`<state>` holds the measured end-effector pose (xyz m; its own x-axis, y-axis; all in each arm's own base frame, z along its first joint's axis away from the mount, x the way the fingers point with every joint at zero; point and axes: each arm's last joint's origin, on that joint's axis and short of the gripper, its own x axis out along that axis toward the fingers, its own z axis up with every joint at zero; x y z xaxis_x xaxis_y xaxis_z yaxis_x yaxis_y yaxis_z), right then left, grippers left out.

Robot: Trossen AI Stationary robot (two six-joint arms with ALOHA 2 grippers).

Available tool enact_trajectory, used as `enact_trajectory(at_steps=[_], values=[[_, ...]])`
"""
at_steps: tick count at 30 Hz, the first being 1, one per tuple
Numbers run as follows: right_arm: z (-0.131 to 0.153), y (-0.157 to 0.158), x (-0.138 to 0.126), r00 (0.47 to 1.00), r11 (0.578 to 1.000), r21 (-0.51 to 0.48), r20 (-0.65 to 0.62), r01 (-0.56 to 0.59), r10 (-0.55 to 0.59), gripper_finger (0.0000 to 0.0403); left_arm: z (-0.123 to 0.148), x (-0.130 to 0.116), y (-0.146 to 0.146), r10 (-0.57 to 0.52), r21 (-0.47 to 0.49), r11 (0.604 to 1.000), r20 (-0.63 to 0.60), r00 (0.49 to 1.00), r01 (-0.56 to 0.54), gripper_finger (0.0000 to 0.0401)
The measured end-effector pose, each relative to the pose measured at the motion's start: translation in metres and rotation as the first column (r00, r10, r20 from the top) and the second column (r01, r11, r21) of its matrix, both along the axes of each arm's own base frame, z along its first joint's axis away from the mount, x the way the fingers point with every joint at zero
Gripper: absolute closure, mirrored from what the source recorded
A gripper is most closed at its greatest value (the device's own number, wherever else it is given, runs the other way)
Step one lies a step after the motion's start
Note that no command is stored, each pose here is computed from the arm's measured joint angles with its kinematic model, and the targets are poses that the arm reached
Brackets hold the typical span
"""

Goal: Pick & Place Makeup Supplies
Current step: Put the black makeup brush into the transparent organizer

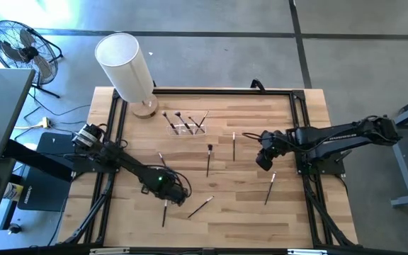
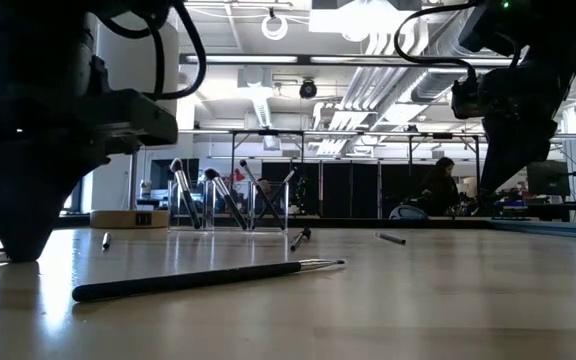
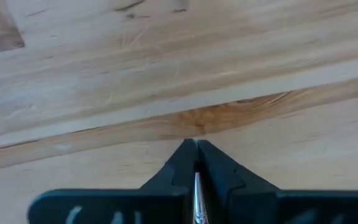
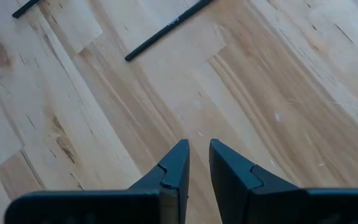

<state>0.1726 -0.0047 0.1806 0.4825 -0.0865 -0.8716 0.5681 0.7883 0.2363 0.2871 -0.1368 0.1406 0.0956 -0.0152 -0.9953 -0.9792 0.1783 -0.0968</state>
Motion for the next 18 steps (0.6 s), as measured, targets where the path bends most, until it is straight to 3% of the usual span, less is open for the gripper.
enact_trajectory(at_steps=[8, 12, 18], values=[[0.000, 0.000, 0.000, 1.000, 1.000, 0.008, 0.000, -0.005, 0.005, 0.0347, 0.008, 0.011, 0.015, -0.021, -0.024, 0.999, 0.004, 1.000, 0.021, 0.0398], [0.000, 0.000, 0.000, 1.000, 1.000, 0.011, 0.000, -0.007, 0.007, 0.0346, 0.030, 0.027, 0.021, -0.014, 0.162, 0.987, 0.145, 0.989, -0.010, 0.0400], [0.001, 0.000, 0.002, 1.000, 1.000, 0.010, 0.018, -0.007, 0.007, 0.0350, 0.086, 0.040, 0.044, -0.068, 0.382, 0.923, 0.300, 0.952, -0.055, 0.0400]])
